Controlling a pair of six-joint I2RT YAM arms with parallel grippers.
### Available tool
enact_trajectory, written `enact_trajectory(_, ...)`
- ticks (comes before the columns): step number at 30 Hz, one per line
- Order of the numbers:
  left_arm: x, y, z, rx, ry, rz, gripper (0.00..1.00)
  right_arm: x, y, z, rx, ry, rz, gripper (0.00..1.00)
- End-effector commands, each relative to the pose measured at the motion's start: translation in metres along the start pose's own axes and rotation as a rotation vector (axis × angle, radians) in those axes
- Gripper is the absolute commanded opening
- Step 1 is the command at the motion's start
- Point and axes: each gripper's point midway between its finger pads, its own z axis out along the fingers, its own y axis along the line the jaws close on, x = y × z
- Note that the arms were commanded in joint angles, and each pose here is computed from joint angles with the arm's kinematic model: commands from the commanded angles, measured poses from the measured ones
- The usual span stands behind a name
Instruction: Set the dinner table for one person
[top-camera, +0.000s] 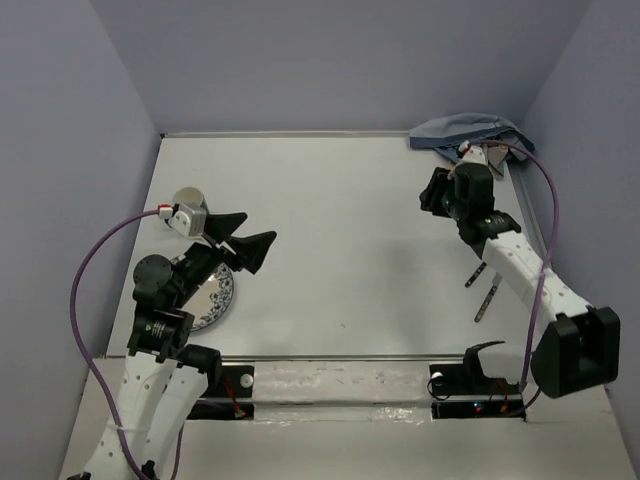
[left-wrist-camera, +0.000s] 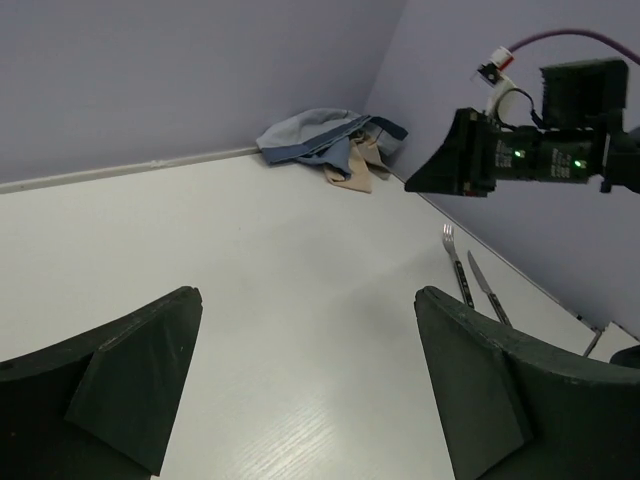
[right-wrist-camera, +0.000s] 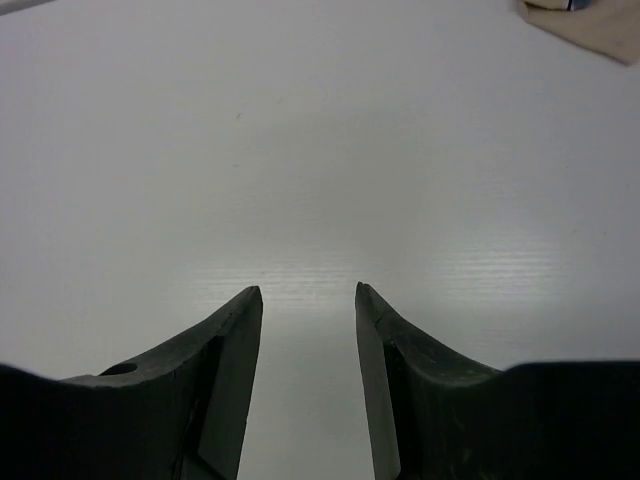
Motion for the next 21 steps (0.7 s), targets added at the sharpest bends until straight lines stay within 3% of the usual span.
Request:
enact_trajectory(1, 0.000, -0.008, 0.000, 0.034, 0.011, 0.044, 0.99, -0.031, -0.013, 0.044, 0.123, -0.046, -0.076, 0.49)
enact_trajectory(2, -0.002, -0.008, -0.001, 0.027, 0.008, 0.049, 0.99, -0.050, -0.012, 0.050, 0.149, -0.078, -0.096, 0.49)
enact_trajectory(8, 0.006, -0.012, 0.004, 0.039, 0.032, 0.041, 0.99, -0.053, -0.034, 0.124, 0.305, -0.022, -0.245, 0.52)
enact_trajectory(15, 0.016, -0.006, 0.010, -0.007, 0.068, 0.019, 0.99, -0.087, -0.034, 0.195, 0.377, -0.054, -0.392, 0.56)
enact_trajectory(18, 0.020, -0.003, 0.014, -0.021, 0.083, 0.012, 0.99, -0.079, -0.042, 0.228, 0.408, -0.028, -0.466, 0.56)
enact_trajectory(20, 0.021, -0.001, 0.015, -0.032, 0.086, 0.011, 0.99, -0.097, -0.042, 0.242, 0.416, -0.062, -0.499, 0.58)
enact_trajectory(21, 0.022, 0.000, 0.015, -0.036, 0.089, 0.010, 0.99, -0.080, -0.049, 0.261, 0.425, -0.028, -0.523, 0.58)
